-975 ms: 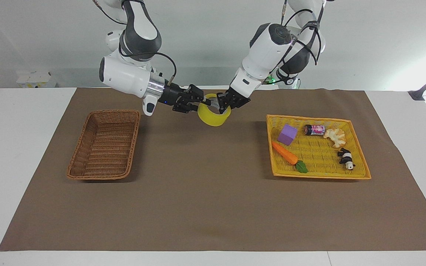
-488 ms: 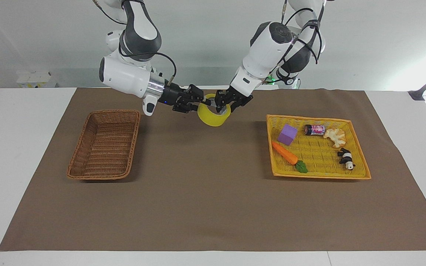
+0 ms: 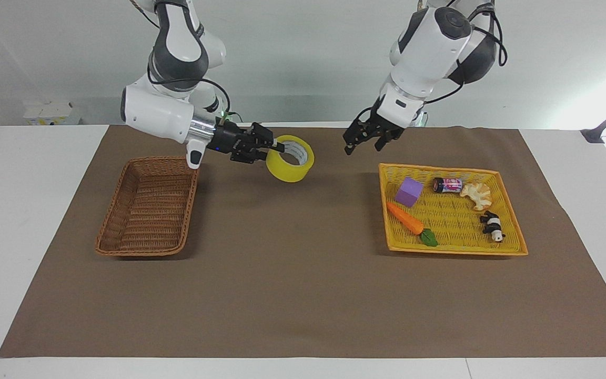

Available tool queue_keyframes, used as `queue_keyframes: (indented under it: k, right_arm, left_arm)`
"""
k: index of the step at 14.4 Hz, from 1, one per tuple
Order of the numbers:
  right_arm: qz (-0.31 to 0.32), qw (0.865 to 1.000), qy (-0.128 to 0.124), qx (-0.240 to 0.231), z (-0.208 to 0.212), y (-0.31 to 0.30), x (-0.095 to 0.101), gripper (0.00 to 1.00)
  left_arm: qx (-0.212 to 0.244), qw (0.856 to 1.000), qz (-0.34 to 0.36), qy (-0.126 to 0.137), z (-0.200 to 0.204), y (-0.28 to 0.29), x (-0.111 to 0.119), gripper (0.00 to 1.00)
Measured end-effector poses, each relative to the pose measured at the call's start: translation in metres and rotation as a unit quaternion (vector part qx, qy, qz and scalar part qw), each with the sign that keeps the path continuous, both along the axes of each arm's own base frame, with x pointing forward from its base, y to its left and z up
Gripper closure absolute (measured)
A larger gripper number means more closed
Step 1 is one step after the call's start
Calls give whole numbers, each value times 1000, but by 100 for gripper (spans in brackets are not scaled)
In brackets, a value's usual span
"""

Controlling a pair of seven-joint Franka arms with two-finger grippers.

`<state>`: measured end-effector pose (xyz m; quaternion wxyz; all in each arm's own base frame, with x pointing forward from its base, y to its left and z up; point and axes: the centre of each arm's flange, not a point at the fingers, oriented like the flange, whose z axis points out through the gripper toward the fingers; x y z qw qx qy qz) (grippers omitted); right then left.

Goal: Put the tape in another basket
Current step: 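Open the left gripper and withdraw while the right gripper carries the tape, then lower the tape into the wicker basket and open the right gripper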

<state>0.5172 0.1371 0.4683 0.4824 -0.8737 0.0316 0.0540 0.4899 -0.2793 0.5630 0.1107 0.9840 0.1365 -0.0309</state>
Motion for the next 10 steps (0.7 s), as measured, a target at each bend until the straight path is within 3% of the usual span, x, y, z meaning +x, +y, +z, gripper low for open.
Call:
queue_keyframes:
  k: [6,10]
  right_arm:
    - [10,999,7,-40,-13,-139,-9,44]
    - [41,995,3,-92,-35,-229,-34,44]
  left_arm:
    - [51,998,-22,-6,-9,164,54,1]
    - [49,997,-53,-26,-4,275,63,1]
